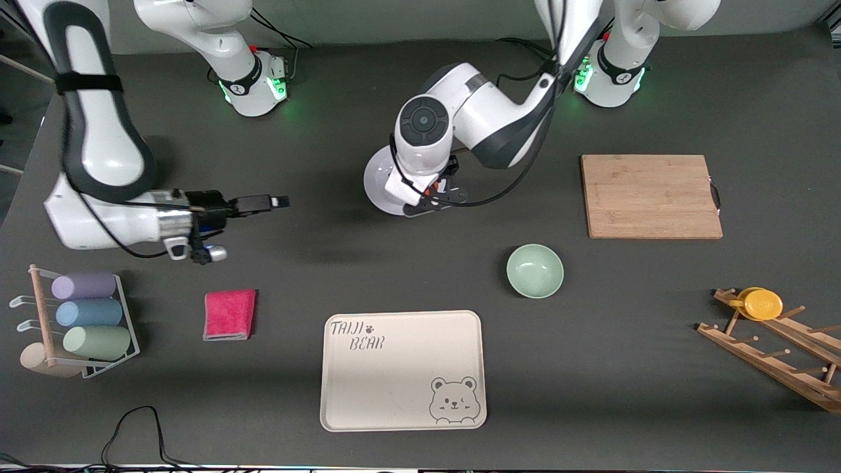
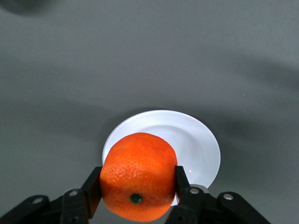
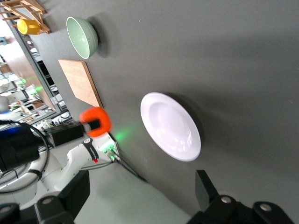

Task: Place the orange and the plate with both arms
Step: 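Carry the orange onto the plate while the right gripper reaches the plate, then release the orange on the plate and raise the left gripper away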

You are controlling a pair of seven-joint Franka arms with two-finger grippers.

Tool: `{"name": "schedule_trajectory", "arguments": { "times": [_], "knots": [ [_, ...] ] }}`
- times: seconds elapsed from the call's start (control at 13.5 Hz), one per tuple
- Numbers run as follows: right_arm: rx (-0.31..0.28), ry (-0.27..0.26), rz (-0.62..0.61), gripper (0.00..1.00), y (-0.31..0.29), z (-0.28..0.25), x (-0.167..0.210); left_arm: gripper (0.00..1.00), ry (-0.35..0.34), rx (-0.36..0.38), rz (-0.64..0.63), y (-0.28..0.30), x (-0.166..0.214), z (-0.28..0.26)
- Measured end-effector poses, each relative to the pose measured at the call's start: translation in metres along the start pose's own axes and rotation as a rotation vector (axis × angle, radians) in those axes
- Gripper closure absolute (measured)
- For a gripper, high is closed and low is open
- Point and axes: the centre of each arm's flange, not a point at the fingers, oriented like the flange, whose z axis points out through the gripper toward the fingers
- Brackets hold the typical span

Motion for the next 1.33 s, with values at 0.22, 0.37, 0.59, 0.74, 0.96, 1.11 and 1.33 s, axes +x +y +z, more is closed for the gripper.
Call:
{"name": "schedule_trajectory", "arguments": {
  "times": [0.22, 0.37, 0.59, 0.74, 0.96, 1.11, 1.33],
  "knots": [
    [0.097, 0.007, -0.055, 0.0, 0.052, 0.042, -0.004, 0.34, 0.008, -0.007, 0.015, 0.005, -0.026, 0.062],
    [0.126, 0.019, -0.081, 0.0, 0.081, 0.053, -0.008, 0.34, 0.02, -0.013, 0.002, 0.003, -0.042, 0.089],
    [0.185, 0.06, -0.121, 0.0, 0.112, 0.077, -0.012, 0.34, 0.029, -0.011, -0.009, 0.009, -0.066, 0.12],
    [0.194, 0.068, -0.137, 0.0, 0.132, 0.094, -0.015, 0.34, 0.03, -0.003, -0.004, 0.012, -0.073, 0.136],
    [0.207, 0.07, -0.128, 0.0, 0.14, 0.104, -0.016, 0.34, 0.035, -0.009, -0.007, 0.014, -0.076, 0.147],
    [0.218, 0.09, -0.116, 0.0, 0.136, 0.113, -0.016, 0.27, 0.037, -0.012, -0.014, 0.015, -0.076, 0.146],
    [0.211, 0.089, -0.114, 0.0, 0.129, 0.129, -0.018, 0.0, 0.042, -0.022, -0.024, 0.015, -0.072, 0.14]
  ]
}}
